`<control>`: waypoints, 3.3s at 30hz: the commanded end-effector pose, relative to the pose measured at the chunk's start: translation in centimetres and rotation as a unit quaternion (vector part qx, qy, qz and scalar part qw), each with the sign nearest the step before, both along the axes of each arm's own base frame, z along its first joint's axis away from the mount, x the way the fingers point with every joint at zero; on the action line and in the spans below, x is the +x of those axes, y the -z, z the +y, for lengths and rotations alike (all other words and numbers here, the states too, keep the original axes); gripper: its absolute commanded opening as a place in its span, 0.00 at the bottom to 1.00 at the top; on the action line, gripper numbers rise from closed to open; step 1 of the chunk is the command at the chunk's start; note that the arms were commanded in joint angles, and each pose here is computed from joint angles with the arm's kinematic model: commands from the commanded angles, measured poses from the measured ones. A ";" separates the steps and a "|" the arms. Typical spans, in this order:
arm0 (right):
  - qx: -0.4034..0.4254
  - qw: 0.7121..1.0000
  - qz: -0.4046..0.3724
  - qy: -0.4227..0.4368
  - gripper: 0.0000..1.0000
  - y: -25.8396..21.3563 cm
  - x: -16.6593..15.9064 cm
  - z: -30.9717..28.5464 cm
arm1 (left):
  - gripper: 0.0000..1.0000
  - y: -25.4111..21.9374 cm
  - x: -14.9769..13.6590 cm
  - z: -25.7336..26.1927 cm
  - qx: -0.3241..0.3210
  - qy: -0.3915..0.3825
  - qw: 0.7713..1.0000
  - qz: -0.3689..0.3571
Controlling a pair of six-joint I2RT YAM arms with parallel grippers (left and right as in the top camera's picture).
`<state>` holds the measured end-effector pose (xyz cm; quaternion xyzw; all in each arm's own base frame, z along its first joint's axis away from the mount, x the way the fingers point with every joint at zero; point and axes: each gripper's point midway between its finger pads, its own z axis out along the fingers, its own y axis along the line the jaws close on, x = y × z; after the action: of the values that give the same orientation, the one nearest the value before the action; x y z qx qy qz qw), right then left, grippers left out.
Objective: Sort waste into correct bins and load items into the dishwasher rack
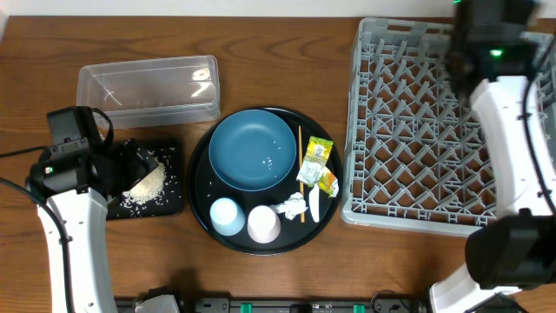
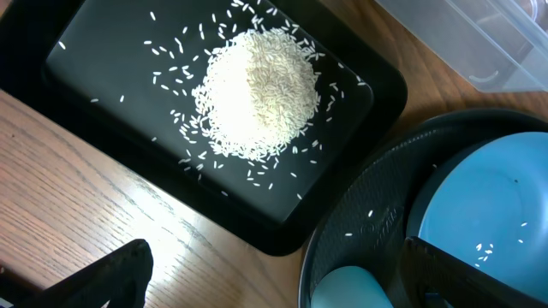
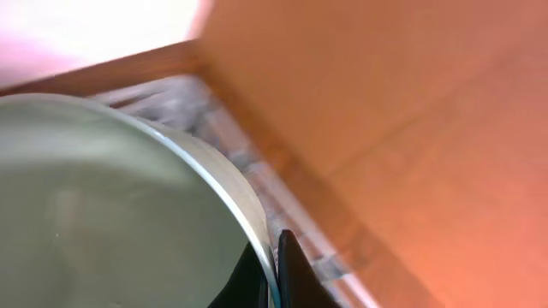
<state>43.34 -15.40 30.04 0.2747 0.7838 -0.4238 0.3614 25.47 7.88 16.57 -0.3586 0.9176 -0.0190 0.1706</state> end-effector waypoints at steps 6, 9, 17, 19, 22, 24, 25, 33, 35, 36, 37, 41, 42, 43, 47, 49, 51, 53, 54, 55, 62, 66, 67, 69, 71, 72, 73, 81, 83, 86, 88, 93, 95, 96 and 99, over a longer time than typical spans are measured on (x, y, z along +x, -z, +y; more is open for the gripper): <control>-0.068 0.984 -0.009 0.167 0.01 0.0 -3.8 -10.3 | 0.93 0.6 -0.4 0.0 -0.005 -0.007 1.000 0.011; -0.070 0.978 -0.002 0.194 0.01 1.2 -4.4 -12.8 | 0.93 0.7 -0.5 0.0 -0.006 -0.007 1.000 0.014; -0.108 0.977 0.079 0.169 0.01 4.5 -0.8 -16.0 | 0.93 0.7 -0.6 -0.1 -0.006 -0.007 1.000 0.016; -0.114 0.976 0.091 0.160 0.01 5.5 0.2 -16.1 | 0.93 0.7 -0.6 -0.1 -0.006 -0.007 1.000 0.016; -0.108 0.979 0.100 0.143 0.01 7.5 1.5 -16.0 | 0.93 0.7 -0.6 -0.1 -0.006 -0.007 1.000 0.016; -0.099 0.981 0.109 0.124 0.01 9.0 2.5 -15.6 | 0.92 0.7 -0.6 -0.1 -0.006 -0.007 1.000 0.016; -0.097 0.982 0.112 0.118 0.01 9.6 2.8 -15.4 | 0.92 0.7 -0.6 -0.1 -0.006 -0.007 1.000 0.016; -0.077 0.985 0.141 0.058 0.01 13.6 5.7 -12.3 | 0.93 0.7 -0.6 -0.1 -0.006 -0.007 1.000 0.016; -0.068 0.986 0.148 0.034 0.01 14.6 6.5 -11.3 | 0.93 0.7 -0.6 -0.1 -0.006 -0.007 1.000 0.016; -0.060 0.986 0.152 0.020 0.01 15.1 7.0 -10.7 | 0.92 0.7 -0.6 -0.1 -0.006 -0.007 1.000 0.016; -0.054 0.986 0.157 0.008 0.02 15.5 7.2 -10.2 | 0.93 0.7 -0.6 -0.1 -0.006 -0.007 1.000 0.016; -0.034 0.986 0.163 -0.018 0.03 16.6 7.8 -8.4 | 0.92 0.7 -0.6 -0.1 -0.006 -0.007 1.000 0.015; -0.034 0.986 0.165 -0.021 0.01 16.6 7.9 -8.1 | 0.93 0.7 -0.6 -0.1 -0.006 -0.007 1.000 0.015; -0.035 0.985 0.165 -0.023 0.01 16.6 8.0 -7.8 | 0.93 0.7 -0.6 0.0 -0.006 -0.007 1.000 0.015; -0.036 0.985 0.165 -0.028 0.01 16.6 8.2 -7.3 | 0.92 0.7 -0.6 -0.1 -0.006 -0.007 1.000 0.015; -0.035 0.985 0.168 -0.032 0.01 16.7 8.3 -7.0 | 0.93 0.7 -0.6 -0.1 -0.006 -0.007 1.000 0.015; -0.034 0.984 0.171 -0.037 0.01 16.8 8.4 -6.6 | 0.93 0.7 -0.6 -0.1 -0.006 -0.007 1.000 0.015; -0.030 0.983 0.177 -0.047 0.01 17.1 8.6 -5.9 | 0.92 0.7 -0.6 -0.1 -0.006 -0.007 1.000 0.015; -0.026 0.982 0.181 -0.056 0.01 17.4 8.7 -5.4 | 0.93 0.7 -0.6 -0.1 -0.006 -0.007 1.000 0.015; -0.021 0.981 0.183 -0.064 0.01 17.6 8.9 -5.0 | 0.93 0.7 -0.6 -0.1 -0.006 -0.007 1.000 0.015; -0.011 0.973 0.211 -0.090 0.02 18.5 8.9 -2.9 | 0.93 0.7 -0.6 0.0 -0.006 -0.007 1.000 0.015; -0.050 0.980 0.192 -0.024 0.01 16.6 7.6 -4.3 | 0.93 0.7 -0.6 0.0 -0.006 -0.007 1.000 0.015; -0.060 0.980 0.189 -0.012 0.01 16.0 7.3 -4.6 | 0.93 0.7 -0.6 -0.1 -0.006 -0.007 1.000 0.015; -0.087 0.980 0.180 0.026 0.01 14.5 6.5 -5.9 | 0.93 0.7 -0.6 0.0 -0.006 -0.007 1.000 0.015; -0.111 0.977 0.169 0.068 0.01 13.1 5.5 -7.4 | 0.92 0.7 -0.6 -0.1 -0.006 -0.007 1.000 0.015; -0.120 0.975 0.171 0.081 0.01 12.6 5.1 -8.1 | 0.93 0.7 -0.6 -0.1 -0.006 -0.007 1.000 0.016; -0.124 0.973 0.175 0.087 0.01 12.4 4.9 -8.7 | 0.92 0.7 -0.6 -0.1 -0.006 -0.007 1.000 0.016; -0.149 0.959 0.189 0.152 0.01 10.5 2.4 -13.5 | 0.93 0.7 -0.6 0.0 -0.006 -0.007 1.000 0.015; -0.152 0.957 0.191 0.158 0.01 10.1 2.2 -14.4 | 0.93 0.7 -0.5 0.0 -0.005 -0.007 1.000 0.014; -0.157 0.955 0.193 0.164 0.01 9.5 2.0 -15.3 | 0.93 0.7 -0.5 0.0 -0.005 -0.007 1.000 0.013; -0.159 0.953 0.196 0.166 0.01 9.2 1.9 -15.9 | 0.93 0.7 -0.5 0.0 -0.005 -0.007 1.000 0.013; -0.154 0.953 0.200 0.165 0.01 9.6 1.6 -16.7 | 0.93 0.6 -0.4 0.0 -0.005 -0.007 1.000 0.012; -0.152 0.953 0.204 0.162 0.01 10.0 1.6 -16.7 | 0.93 0.6 -0.4 0.0 -0.005 -0.007 1.000 0.011; -0.149 0.954 0.209 0.153 0.01 10.3 1.8 -16.6 | 0.93 0.6 -0.4 0.0 -0.005 -0.007 1.000 0.011; -0.143 0.956 0.216 0.137 0.01 11.3 2.1 -16.0 | 0.93 0.6 -0.3 0.0 -0.004 -0.007 1.000 0.010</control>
<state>45.29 -31.74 20.28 0.2429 0.7186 -0.6295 0.1680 25.31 7.83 16.37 -0.3589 0.9184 -0.0187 0.1657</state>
